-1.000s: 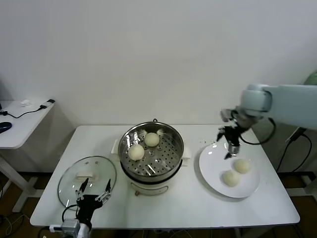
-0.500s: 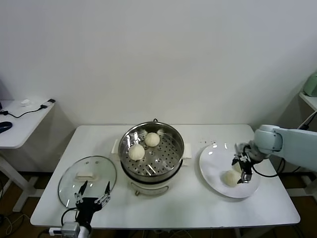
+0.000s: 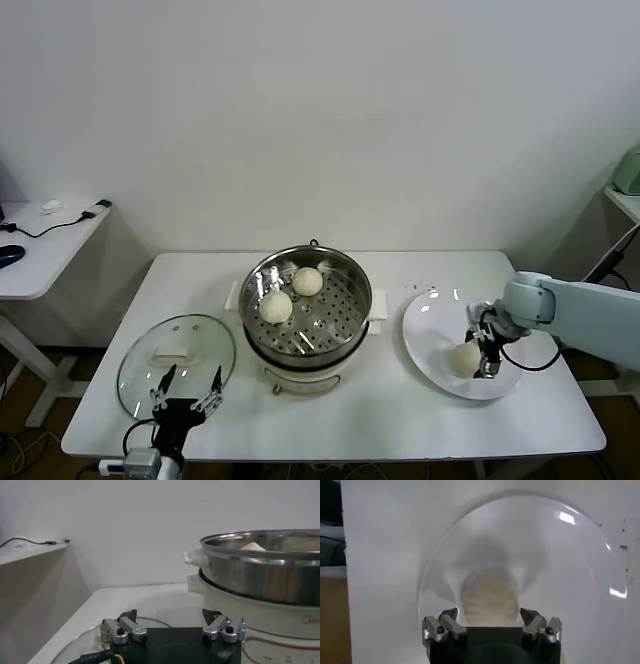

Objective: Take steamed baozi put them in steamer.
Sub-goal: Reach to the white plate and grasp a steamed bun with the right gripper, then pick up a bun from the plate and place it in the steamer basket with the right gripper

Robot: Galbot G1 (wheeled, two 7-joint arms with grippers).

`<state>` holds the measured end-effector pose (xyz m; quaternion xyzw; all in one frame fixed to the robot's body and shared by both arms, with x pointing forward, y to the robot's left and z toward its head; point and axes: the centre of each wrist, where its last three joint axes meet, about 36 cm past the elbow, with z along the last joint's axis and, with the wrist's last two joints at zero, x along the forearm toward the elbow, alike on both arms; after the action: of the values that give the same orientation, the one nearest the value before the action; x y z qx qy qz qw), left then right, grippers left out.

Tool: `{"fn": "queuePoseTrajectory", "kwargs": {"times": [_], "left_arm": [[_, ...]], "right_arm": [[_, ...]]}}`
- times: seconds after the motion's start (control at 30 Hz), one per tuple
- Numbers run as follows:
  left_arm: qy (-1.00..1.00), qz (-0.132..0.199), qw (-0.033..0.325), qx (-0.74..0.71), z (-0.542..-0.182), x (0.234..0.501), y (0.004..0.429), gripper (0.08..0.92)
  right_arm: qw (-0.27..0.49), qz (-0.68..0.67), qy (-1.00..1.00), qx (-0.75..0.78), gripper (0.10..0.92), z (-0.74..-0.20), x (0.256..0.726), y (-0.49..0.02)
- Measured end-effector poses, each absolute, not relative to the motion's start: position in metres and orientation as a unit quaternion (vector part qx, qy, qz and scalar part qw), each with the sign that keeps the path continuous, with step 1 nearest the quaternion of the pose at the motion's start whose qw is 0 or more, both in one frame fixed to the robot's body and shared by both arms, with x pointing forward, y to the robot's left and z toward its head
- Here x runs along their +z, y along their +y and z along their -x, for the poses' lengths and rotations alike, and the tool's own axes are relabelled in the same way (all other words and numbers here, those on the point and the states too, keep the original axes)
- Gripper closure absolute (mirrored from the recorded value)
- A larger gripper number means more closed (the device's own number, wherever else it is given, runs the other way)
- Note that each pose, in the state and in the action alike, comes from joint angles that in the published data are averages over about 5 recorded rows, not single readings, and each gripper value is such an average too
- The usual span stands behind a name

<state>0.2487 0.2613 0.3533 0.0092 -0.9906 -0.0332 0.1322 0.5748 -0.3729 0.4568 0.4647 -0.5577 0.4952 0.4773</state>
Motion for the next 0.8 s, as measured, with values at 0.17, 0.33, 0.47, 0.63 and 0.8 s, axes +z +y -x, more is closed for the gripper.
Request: {"fn": "queuePoseTrajectory", "kwargs": {"times": [0.17, 0.33, 0.47, 0.63, 0.8], "left_arm": [[-0.991, -0.008, 0.131, -0.033, -0.248, 0.354, 0.261, 0.177], [-0.991, -0.007, 0.127, -0.034, -0.248, 0.357, 0.260, 0.177], [-0.991, -0.005, 0.126, -0.035, -0.248, 0.358, 0.259, 0.177], [-0.991, -0.004, 0.127, -0.036, -0.247, 0.357, 0.259, 0.177], [-0.991, -0.004, 0.127, -0.038, -0.248, 0.356, 0.259, 0.177]], "right_arm": [[0.479, -0.466, -0.558, 0.492, 0.393, -0.573, 0.458, -0.375], [0.475, -0.472, -0.556, 0.492, 0.435, -0.575, 0.469, -0.374], [0.464, -0.477, -0.552, 0.503, 0.437, -0.588, 0.497, -0.372], [0.428, -0.493, -0.540, 0.530, 0.437, -0.617, 0.562, -0.354], [0.358, -0.523, -0.517, 0.576, 0.437, -0.644, 0.649, -0.309]]}}
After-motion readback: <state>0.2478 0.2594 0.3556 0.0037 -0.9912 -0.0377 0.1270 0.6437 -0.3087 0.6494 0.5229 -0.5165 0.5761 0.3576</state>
